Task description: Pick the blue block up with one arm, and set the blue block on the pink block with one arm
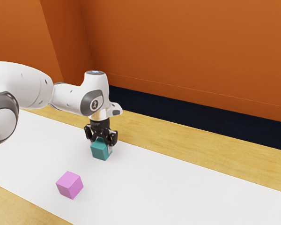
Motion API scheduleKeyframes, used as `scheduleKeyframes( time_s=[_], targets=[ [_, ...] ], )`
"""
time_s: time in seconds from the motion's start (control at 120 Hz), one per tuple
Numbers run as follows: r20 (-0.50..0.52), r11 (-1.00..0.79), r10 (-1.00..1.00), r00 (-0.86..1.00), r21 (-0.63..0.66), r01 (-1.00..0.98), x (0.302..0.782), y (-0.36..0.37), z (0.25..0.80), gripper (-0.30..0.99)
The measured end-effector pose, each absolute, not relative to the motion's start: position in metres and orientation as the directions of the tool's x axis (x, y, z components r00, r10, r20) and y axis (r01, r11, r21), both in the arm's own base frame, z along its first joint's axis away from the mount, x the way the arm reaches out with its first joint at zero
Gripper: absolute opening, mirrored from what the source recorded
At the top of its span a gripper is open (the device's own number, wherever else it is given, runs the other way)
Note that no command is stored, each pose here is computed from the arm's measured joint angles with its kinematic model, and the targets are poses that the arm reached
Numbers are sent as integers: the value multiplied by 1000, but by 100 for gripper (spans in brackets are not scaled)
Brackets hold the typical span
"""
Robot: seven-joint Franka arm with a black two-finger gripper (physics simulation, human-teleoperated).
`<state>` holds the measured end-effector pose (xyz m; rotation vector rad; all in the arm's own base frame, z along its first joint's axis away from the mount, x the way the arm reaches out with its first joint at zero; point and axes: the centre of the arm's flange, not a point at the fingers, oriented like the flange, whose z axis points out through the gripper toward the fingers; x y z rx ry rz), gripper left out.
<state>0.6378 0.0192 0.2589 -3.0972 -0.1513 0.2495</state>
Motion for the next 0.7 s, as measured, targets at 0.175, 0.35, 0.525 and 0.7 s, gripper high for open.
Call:
scheduleKeyframes(
  time_s=[0.175,0.35,0.525,0.7],
  targets=[
    [-160,-996,87,983,-29,83,633,16,291,40],
    [-179,-998,68,981,3,70,598,11,325,39],
    [-202,-997,59,978,31,67,549,20,352,40],
    [-227,-998,37,973,46,48,514,25,363,40]
  ],
)
